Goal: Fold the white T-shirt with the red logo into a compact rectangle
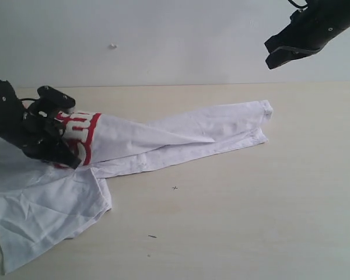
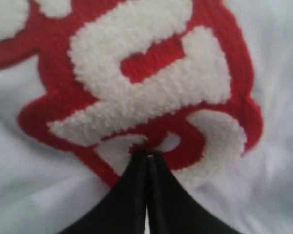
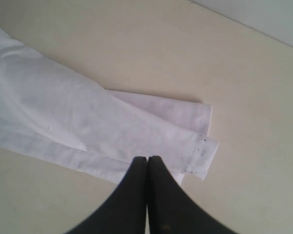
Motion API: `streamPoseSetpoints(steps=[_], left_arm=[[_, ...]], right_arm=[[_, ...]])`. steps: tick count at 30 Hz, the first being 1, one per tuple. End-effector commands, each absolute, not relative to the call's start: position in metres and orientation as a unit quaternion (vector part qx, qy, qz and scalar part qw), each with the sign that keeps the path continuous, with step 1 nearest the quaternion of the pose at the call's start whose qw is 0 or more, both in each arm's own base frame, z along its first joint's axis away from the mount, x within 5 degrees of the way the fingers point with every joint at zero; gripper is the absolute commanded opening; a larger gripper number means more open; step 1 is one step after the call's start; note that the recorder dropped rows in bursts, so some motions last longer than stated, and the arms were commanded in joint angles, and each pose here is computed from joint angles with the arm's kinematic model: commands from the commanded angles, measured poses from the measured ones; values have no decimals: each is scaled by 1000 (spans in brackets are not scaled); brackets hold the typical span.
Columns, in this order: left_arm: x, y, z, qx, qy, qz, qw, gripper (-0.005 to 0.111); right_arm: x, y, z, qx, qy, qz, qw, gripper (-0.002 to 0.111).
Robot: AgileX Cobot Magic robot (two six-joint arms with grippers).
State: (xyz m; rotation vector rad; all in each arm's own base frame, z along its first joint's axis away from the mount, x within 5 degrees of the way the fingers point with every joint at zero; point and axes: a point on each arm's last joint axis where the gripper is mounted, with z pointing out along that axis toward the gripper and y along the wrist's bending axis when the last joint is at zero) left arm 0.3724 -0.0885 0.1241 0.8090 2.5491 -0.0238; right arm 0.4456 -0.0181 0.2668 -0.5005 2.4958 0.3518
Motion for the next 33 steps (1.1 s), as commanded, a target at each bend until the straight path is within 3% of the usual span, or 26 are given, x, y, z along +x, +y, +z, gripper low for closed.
streamPoseSetpoints(steps=[1, 4, 11, 16, 20, 24, 27, 31, 33], left_arm=[[417, -80, 142, 249, 907, 13, 338, 0], [440, -70, 143, 225, 906, 18, 358, 0], [464, -57, 130, 216, 923, 10, 320, 0], [457, -60, 172, 215, 916, 1, 338, 0], [433, -75, 203, 257, 909, -30, 326, 0], [401, -94, 202, 314, 903, -75, 284, 0], [378, -114, 188, 363, 892, -122, 238, 0], [349, -132, 164, 440, 870, -134, 174, 0], [341, -137, 153, 442, 871, -123, 175, 0]], right_arm=[[448, -22, 270, -191, 929, 116, 297, 0], [449, -23, 270, -191, 928, 108, 301, 0], [450, -24, 271, -191, 926, 100, 310, 0], [454, -25, 260, -190, 929, 103, 300, 1], [461, -32, 226, -154, 952, 87, 249, 17], [463, -41, 200, -154, 965, 47, 205, 32], [458, -38, 190, -199, 963, 70, 166, 27], [451, -21, 189, -273, 936, 160, 154, 4], [452, -17, 192, -265, 932, 179, 168, 0]])
